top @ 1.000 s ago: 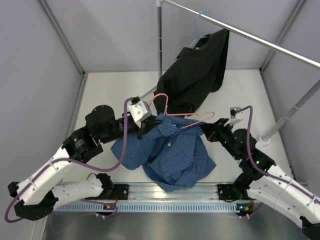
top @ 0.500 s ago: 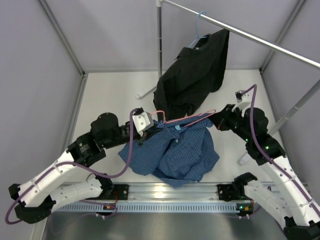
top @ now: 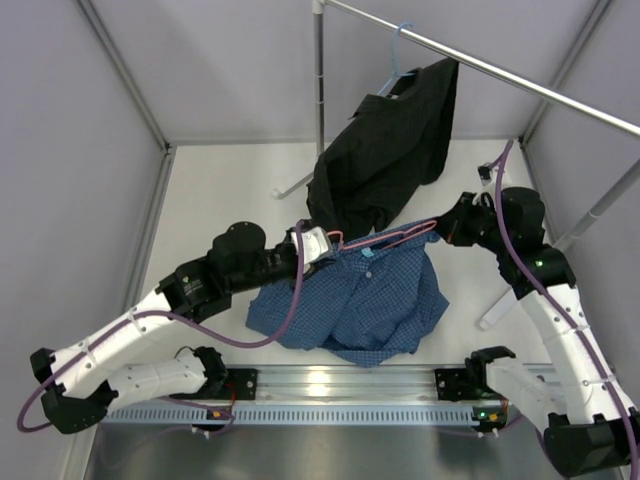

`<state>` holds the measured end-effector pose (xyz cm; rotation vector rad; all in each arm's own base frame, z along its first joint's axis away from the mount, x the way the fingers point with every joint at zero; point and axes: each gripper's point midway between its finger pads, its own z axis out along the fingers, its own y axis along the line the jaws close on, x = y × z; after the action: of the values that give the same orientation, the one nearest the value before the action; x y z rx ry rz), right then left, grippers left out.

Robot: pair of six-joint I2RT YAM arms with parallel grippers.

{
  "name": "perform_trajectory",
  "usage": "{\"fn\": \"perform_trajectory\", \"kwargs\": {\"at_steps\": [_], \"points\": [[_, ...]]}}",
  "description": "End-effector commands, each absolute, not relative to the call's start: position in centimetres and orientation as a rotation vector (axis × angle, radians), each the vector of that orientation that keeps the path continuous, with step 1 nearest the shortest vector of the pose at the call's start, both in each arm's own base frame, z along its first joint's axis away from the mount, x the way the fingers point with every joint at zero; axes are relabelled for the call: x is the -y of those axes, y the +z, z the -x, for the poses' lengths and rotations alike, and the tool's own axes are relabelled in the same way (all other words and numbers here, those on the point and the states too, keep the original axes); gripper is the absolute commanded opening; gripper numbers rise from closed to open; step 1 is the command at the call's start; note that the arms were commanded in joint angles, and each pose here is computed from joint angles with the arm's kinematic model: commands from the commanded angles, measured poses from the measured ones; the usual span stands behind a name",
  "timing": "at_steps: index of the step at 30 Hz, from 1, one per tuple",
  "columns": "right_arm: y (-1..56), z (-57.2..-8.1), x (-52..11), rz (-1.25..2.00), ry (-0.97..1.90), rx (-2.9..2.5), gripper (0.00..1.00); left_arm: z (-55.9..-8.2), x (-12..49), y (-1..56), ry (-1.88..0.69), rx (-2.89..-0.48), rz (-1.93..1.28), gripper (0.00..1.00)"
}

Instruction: Place the shirt on the hanger

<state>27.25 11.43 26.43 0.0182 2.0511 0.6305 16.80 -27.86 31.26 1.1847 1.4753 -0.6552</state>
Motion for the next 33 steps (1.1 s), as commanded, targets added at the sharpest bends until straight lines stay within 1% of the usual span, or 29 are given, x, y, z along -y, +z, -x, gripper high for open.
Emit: {"fn": "perform_trajectory", "kwargs": {"at_steps": [1,8,15,19,21,23,25,30,33], "points": [[27.6,-29.6,-5.6,-0.161,0.353,-1.992,0.0,-16.3,25.3,32.4,-0.583,-1.496,-1.172,0.0],[30.4,-28.8,-8.0,-0.04,0.495,-1.91,0.0,-17.3,26.1,30.5,-0.522,-1.587,-1.201,0.0],[33.1,-27.4,-10.6,0.044,0.614,-1.834,0.0,-17.5,28.2,31.2,-0.573,-1.633,-1.242,0.0],[34.8,-27.3,-11.4,0.074,0.661,-1.805,0.0,-17.2,29.1,29.1,-0.576,-1.714,-1.343,0.0],[35.4,-27.6,-11.9,0.092,0.691,-1.8,0.0,-16.6,29.6,28.7,-0.617,-1.703,-1.387,0.0],[34.4,-28.8,-11.2,0.049,0.637,-1.84,0.0,-15.4,30.1,28.5,-0.69,-1.686,-1.429,0.0],[33.0,-30.2,-9.1,-0.037,0.504,-1.908,0.0,-15.1,30.1,28.4,-0.706,-1.681,-1.442,0.0],[31.5,-31.6,-5.7,-0.156,0.293,-1.962,0.0,-15.8,28.6,27.5,-0.621,-1.709,-1.408,0.0],[31.4,-31.8,-5.4,-0.169,0.269,-1.964,0.0,-16.2,28.0,26.4,-0.565,-1.757,-1.408,0.0]]}}
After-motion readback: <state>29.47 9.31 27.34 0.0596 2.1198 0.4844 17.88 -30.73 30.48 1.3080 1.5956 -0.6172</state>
